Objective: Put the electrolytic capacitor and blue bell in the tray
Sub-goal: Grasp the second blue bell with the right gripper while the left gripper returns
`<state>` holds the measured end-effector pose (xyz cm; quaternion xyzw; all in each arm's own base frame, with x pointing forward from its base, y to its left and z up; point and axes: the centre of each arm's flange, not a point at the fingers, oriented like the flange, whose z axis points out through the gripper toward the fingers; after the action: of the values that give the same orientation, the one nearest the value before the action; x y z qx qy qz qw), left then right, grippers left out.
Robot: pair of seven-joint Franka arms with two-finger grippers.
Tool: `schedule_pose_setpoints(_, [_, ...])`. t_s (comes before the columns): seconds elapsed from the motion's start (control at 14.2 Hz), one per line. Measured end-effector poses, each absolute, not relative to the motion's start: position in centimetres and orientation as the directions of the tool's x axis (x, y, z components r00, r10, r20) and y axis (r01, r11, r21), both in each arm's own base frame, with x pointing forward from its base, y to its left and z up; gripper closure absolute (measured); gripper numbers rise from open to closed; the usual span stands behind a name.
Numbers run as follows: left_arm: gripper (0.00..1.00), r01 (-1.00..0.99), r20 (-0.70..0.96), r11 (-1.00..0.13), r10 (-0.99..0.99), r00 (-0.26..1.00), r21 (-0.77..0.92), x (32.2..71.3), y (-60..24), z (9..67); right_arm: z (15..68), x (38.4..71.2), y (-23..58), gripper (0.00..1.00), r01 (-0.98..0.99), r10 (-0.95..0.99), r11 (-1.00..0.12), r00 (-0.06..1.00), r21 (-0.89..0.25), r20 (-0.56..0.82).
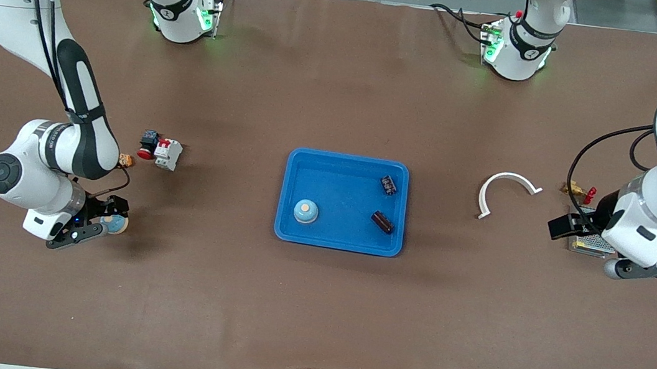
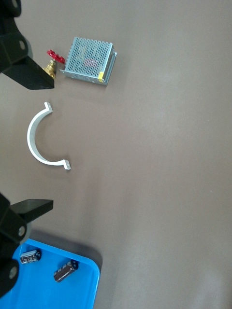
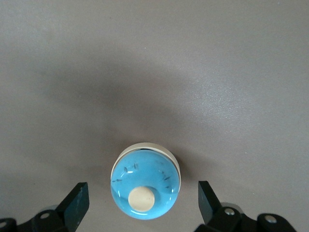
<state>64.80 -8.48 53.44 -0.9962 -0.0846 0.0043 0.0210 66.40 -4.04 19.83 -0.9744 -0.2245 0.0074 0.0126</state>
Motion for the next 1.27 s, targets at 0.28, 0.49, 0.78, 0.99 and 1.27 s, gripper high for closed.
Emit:
schedule_pose_setpoints(0.28, [0.0, 0.194, 0.009, -0.98, 0.194, 0.981, -0.042, 64.6, -7.0, 55.6, 19.2, 66.3, -4.1, 0.0, 0.442, 0.443, -0.896, 0.896, -0.032, -0.017])
schedule_pose_setpoints(0.49, [0.0, 0.2, 0.022, -0.978, 0.199, 0.98, -0.051, 63.6, -6.7, 57.8, 18.8, 66.2, -4.1, 0.0, 0.444, 0.445, -0.896, 0.896, -0.035, -0.021])
schedule_pose_setpoints(0.78, [0.0, 0.193, -0.024, -0.978, 0.195, 0.98, -0.082, 61.6, -7.3, 59.3, 18.2, 66.1, -4.1, 0.0, 0.446, 0.447, -0.894, 0.894, -0.037, -0.025])
schedule_pose_setpoints(0.99, [0.0, 0.192, -0.043, -0.978, 0.196, 0.98, -0.084, 61.0, -7.3, 59.8, 17.9, 66.1, -4.2, 0.0, 0.446, 0.447, -0.894, 0.894, -0.035, -0.024])
schedule_pose_setpoints(1.27, [0.0, 0.113, -0.017, -0.989, 0.115, 0.993, -0.099, 58.6, -8.9, 63.2, 17.7, 66.0, -4.5, 0.0, 0.456, 0.457, -0.889, 0.889, -0.035, -0.024])
